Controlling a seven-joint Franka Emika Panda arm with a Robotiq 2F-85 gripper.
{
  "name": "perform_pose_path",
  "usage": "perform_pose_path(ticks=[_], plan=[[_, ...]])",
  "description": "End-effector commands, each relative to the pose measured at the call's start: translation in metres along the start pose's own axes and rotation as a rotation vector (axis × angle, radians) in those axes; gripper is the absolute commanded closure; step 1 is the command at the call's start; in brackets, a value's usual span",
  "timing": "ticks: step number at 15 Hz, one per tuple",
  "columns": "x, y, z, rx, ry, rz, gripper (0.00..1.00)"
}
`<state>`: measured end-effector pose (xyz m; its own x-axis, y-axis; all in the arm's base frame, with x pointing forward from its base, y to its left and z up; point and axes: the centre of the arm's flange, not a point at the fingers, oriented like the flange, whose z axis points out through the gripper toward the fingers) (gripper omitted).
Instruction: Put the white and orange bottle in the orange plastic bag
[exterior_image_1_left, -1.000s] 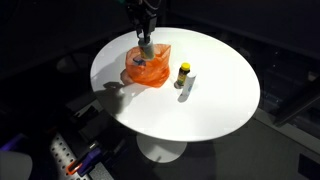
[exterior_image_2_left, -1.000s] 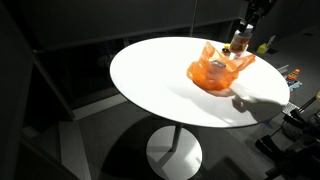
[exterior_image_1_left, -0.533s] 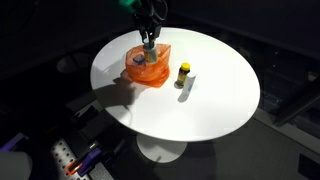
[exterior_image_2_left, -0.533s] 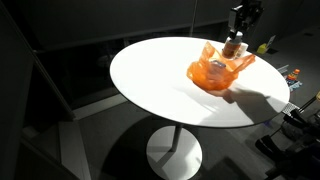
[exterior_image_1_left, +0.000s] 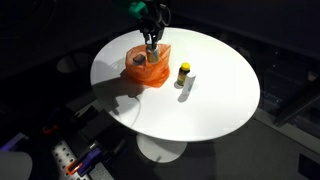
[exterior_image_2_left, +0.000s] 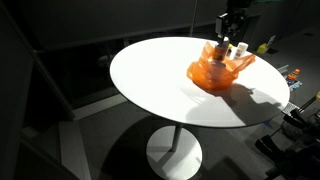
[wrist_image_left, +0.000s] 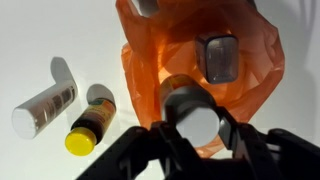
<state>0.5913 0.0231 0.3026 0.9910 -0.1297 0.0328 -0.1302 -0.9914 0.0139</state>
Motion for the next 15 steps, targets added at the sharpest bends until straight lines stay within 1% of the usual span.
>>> perform_pose_path(ticks=[1,5,7,15], plan=[[0.023,-0.018,0.01,0.027,-0.007,-0.016,0.81],[0.034,-0.033,0.024,0.012,-0.006,-0.028,0.81],[0.038,-0.037,0.031,0.018,-0.008,-0.033,0.81],[0.048,-0.041,0.056,0.048,0.0,-0.036,0.81]])
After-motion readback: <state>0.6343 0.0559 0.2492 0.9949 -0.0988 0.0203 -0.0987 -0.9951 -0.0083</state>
